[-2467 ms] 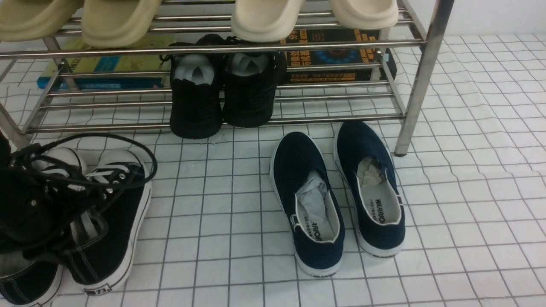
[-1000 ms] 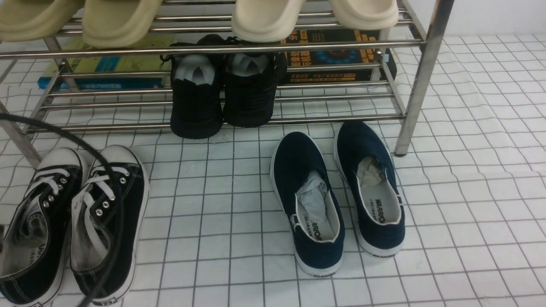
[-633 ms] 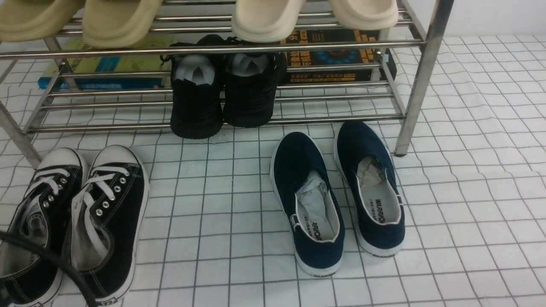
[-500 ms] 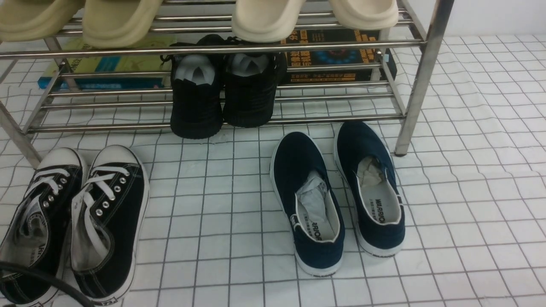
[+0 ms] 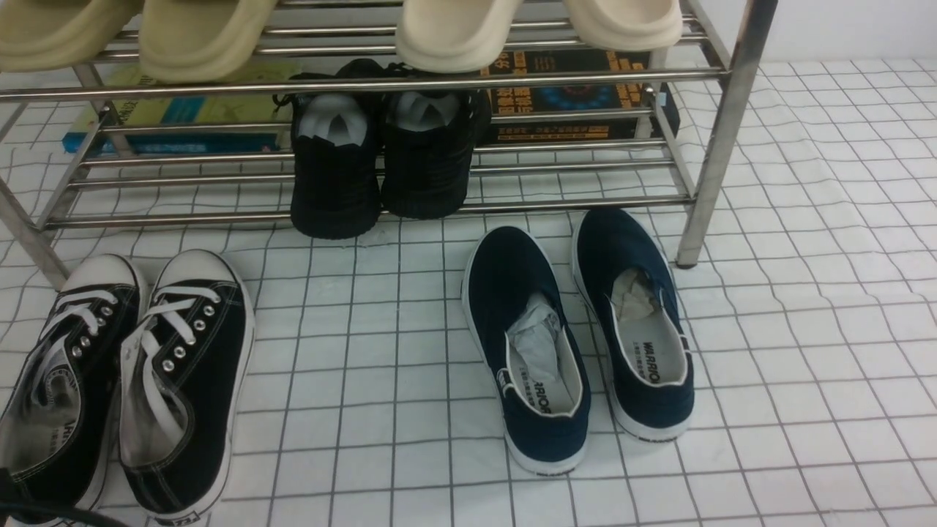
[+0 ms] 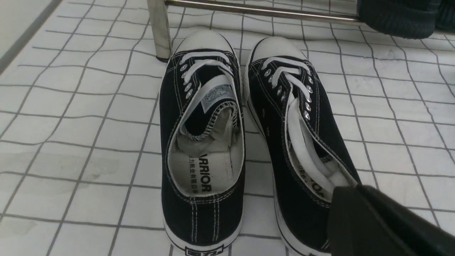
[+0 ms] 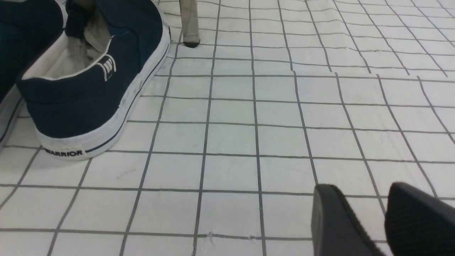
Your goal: Take the shoes off the shelf with your hand from the white checkered tablecloth.
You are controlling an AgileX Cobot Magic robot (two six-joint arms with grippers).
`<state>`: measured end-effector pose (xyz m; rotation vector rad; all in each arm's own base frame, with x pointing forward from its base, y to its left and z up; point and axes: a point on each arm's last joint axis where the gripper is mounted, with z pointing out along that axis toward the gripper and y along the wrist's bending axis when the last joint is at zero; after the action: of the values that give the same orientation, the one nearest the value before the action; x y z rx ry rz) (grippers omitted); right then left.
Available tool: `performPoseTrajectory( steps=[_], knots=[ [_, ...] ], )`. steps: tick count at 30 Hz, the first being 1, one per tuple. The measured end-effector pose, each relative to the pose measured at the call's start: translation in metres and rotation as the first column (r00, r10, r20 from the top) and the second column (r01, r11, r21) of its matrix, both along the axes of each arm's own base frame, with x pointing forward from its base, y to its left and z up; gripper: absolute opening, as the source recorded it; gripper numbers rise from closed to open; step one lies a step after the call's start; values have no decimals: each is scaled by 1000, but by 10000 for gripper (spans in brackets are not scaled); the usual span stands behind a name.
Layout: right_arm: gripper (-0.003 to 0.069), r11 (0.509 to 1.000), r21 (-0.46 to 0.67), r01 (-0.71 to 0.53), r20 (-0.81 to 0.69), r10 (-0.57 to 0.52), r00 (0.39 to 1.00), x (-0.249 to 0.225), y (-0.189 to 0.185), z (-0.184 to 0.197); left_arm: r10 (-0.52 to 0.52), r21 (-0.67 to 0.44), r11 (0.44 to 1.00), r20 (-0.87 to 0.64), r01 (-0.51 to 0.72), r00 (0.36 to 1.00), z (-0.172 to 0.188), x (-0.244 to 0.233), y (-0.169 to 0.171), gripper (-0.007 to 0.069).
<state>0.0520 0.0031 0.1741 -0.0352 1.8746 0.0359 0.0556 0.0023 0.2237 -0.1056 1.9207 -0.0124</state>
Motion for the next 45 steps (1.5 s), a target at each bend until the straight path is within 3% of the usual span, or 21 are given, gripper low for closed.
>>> performPoseTrajectory(
  steps=[9, 45],
  knots=[
    [239, 1000, 0, 0, 0, 0, 1000, 0, 0, 0, -41, 8, 999, 36, 41, 998, -52, -4, -1, 21],
    [239, 1000, 0, 0, 0, 0, 1000, 0, 0, 0, -51, 15, 999, 46, 51, 998, -51, -3, -2, 41]
  ],
)
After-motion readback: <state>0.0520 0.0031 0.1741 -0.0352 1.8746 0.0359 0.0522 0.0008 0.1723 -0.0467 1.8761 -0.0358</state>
